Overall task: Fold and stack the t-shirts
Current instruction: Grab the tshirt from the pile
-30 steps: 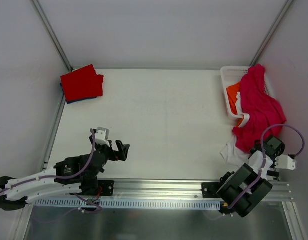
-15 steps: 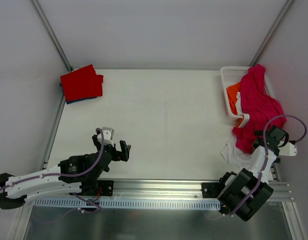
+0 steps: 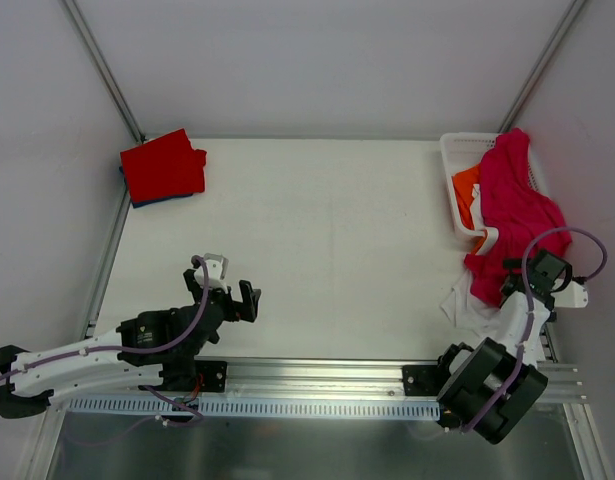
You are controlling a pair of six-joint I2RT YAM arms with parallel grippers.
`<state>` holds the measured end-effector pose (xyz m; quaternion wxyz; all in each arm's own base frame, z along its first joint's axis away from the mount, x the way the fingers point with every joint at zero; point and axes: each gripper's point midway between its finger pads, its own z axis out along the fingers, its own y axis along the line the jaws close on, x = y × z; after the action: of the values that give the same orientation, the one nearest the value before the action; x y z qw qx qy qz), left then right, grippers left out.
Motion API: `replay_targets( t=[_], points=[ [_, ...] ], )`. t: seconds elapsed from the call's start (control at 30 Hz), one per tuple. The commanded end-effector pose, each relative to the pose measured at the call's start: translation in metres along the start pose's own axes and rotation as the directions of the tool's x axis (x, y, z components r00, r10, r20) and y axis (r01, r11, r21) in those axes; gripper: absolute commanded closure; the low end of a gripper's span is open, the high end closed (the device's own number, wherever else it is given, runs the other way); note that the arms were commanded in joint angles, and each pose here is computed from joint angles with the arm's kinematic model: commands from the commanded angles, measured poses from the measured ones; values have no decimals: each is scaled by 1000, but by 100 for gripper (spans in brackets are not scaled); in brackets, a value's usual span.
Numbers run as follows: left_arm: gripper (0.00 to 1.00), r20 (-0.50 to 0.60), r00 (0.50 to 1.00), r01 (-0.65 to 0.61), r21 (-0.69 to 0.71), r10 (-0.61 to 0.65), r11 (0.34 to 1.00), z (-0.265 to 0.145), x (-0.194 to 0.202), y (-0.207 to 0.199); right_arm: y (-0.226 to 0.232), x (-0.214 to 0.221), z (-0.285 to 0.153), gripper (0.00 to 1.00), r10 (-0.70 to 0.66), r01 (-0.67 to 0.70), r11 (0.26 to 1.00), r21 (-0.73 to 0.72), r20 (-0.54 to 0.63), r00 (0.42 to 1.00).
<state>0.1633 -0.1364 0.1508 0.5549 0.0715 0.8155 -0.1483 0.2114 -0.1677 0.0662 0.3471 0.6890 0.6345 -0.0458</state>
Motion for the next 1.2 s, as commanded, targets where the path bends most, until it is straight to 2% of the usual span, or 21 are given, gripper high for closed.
replay_targets(
  t=[0.0,0.13,0.27,0.57,0.77,0.93,1.03,1.1,1.13,1.17],
  points=[
    [1,34,999,14,-32,-13,999,-1,-16,1,39,-15,-24,1,-36,44,989,-139,58,998],
    [1,26,1000,0,-41,1,999,1,-15,0,58,-25,-42,1,-113,123,983,-133,78,991],
    [1,23,1000,-1,-36,1,999,0,-15,0,61,-25,-43,1,-120,134,981,-138,100,988],
    [1,41,999,30,-15,-29,999,-3,-17,1,13,12,-4,1,-131,132,991,-22,39,991],
    [1,36,999,21,-23,-20,1000,-2,-16,1,-7,14,5,0,-131,129,991,30,70,989],
    [1,32,999,16,-24,-15,1000,-2,-16,1,-8,15,12,1,-131,129,991,40,51,990],
    [1,33,999,18,-19,-17,1000,-2,-16,0,-9,17,17,14,-122,121,992,36,44,991],
    [1,33,999,19,-19,-19,1000,-2,-15,1,-8,18,18,27,-119,118,993,26,44,992],
    [1,33,999,18,-21,-18,1000,-2,-15,1,-7,18,18,35,-119,118,993,25,44,992],
    [1,33,999,19,-18,-18,1000,-2,-15,0,-7,19,19,50,-119,119,993,23,39,992]
  ],
)
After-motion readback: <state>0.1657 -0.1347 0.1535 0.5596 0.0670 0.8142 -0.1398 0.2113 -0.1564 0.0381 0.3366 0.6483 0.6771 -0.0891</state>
